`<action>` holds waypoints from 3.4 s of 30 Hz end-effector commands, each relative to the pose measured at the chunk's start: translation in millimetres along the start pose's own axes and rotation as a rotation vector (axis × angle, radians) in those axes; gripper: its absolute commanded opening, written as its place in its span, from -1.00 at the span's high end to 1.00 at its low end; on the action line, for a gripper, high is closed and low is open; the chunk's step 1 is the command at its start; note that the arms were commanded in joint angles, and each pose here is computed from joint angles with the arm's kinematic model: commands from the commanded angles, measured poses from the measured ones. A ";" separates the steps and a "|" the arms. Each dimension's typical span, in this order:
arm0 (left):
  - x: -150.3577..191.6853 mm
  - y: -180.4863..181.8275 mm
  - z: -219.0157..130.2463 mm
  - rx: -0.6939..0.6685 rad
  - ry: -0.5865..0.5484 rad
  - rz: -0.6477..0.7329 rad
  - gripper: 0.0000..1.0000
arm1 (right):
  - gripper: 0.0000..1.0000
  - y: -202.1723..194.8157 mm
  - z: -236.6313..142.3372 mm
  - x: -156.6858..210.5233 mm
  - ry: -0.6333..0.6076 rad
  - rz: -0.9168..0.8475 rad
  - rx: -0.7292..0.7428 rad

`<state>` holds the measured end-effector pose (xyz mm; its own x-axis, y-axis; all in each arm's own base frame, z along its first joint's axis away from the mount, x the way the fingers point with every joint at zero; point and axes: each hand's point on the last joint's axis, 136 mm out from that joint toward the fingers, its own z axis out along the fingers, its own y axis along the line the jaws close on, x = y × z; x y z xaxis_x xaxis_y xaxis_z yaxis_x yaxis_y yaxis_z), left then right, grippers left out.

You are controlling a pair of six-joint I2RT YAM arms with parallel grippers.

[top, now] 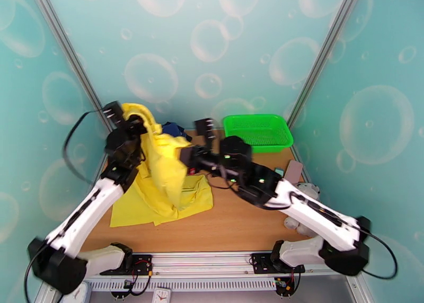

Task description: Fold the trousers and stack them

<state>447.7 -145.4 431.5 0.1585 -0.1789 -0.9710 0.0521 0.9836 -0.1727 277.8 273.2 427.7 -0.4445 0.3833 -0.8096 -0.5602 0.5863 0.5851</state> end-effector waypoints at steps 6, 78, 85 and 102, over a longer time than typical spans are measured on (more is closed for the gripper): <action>216.2 -186.1 12.5 0.547 0.355 0.187 1.00 | 1.00 -161.2 -95.3 25.6 -0.190 0.200 0.351; 215.5 33.8 -167.8 -0.072 0.589 0.077 1.00 | -0.99 -283.7 -31.8 170.6 0.160 0.082 0.422; 199.1 6.7 -66.9 0.106 0.516 0.094 0.88 | -0.99 -284.2 -27.9 173.9 0.181 0.070 0.409; 271.4 42.2 -212.4 -0.049 0.819 -0.055 -0.41 | -0.99 -265.1 -18.7 178.0 0.227 -0.034 0.387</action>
<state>325.2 -154.0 180.6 -0.4315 -0.0760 -0.8989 0.0947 0.9871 -0.1289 332.2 164.3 115.9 -0.6178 0.2505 -0.7453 -0.2453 0.8392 0.4854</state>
